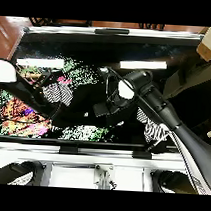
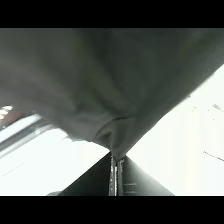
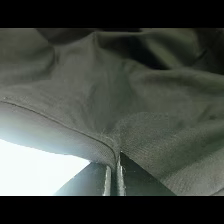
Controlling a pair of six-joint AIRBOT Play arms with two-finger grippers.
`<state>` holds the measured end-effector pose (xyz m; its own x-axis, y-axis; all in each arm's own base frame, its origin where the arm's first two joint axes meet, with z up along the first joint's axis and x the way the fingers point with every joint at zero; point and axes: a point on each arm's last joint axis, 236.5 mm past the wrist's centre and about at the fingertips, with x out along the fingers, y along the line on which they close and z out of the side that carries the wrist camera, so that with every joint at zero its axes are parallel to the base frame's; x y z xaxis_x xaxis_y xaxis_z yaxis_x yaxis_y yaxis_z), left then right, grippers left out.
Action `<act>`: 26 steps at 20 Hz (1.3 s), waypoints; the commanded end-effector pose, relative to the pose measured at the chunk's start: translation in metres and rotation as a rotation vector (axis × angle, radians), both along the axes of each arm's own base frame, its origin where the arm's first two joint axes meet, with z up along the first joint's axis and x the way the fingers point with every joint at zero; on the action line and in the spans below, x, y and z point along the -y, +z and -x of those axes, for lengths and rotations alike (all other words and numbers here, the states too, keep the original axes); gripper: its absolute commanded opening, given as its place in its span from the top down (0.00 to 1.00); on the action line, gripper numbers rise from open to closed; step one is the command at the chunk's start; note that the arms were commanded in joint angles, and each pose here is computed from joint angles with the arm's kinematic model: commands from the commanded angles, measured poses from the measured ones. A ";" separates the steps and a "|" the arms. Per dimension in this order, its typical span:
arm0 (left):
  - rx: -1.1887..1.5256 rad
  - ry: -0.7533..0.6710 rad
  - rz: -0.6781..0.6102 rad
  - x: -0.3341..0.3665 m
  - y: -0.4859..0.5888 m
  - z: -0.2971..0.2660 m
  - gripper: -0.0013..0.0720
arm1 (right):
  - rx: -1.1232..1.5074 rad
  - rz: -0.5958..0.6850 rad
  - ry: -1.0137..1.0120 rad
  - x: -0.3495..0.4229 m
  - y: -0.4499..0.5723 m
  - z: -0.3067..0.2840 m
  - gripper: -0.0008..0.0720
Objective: Fold the shirts.
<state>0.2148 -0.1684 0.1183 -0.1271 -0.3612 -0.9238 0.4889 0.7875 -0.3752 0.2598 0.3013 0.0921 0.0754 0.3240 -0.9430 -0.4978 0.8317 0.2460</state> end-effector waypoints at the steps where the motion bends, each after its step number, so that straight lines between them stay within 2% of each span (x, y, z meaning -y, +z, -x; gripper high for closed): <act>1: 0.047 -0.032 0.099 0.006 0.040 0.027 0.91 | -0.002 -0.008 0.028 0.006 0.028 0.020 0.88; 5: 0.000 0.034 0.056 -0.002 0.026 0.034 0.91 | -0.082 0.015 0.033 0.011 0.020 0.039 0.88; 8: -0.181 0.007 -0.004 -0.009 -0.034 0.054 0.91 | -0.144 0.093 0.042 0.014 -0.026 0.039 0.88; 11: -0.285 0.041 -0.046 -0.018 -0.087 0.058 0.91 | -0.155 0.077 0.025 -0.002 -0.051 0.027 0.88; 16: -0.079 0.194 0.025 -0.010 -0.101 -0.014 0.90 | -0.110 0.038 0.001 -0.016 -0.059 0.010 0.88; 17: -0.056 0.203 0.031 -0.009 -0.101 -0.020 0.83 | -0.110 0.038 0.000 -0.017 -0.059 0.009 0.88; 19: -0.036 0.183 0.036 -0.008 -0.101 -0.022 0.42 | -0.110 0.038 0.000 -0.017 -0.059 0.009 0.88; 20: -0.037 0.184 0.036 -0.009 -0.101 -0.022 0.26 | -0.110 0.038 0.000 -0.016 -0.059 0.009 0.88; 23: -0.035 0.200 0.037 -0.016 -0.093 -0.024 0.25 | -0.113 0.037 -0.007 -0.017 -0.059 0.009 0.88; 26: 0.086 0.266 0.040 -0.038 -0.058 -0.057 0.25 | -0.118 0.038 -0.019 -0.016 -0.059 0.010 0.88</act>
<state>0.2492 -0.1472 0.0381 -0.0412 -0.4200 -0.9066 0.3055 0.8586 -0.4116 0.2502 0.3171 0.0331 -0.0310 0.2866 -0.9575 -0.4615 0.8457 0.2681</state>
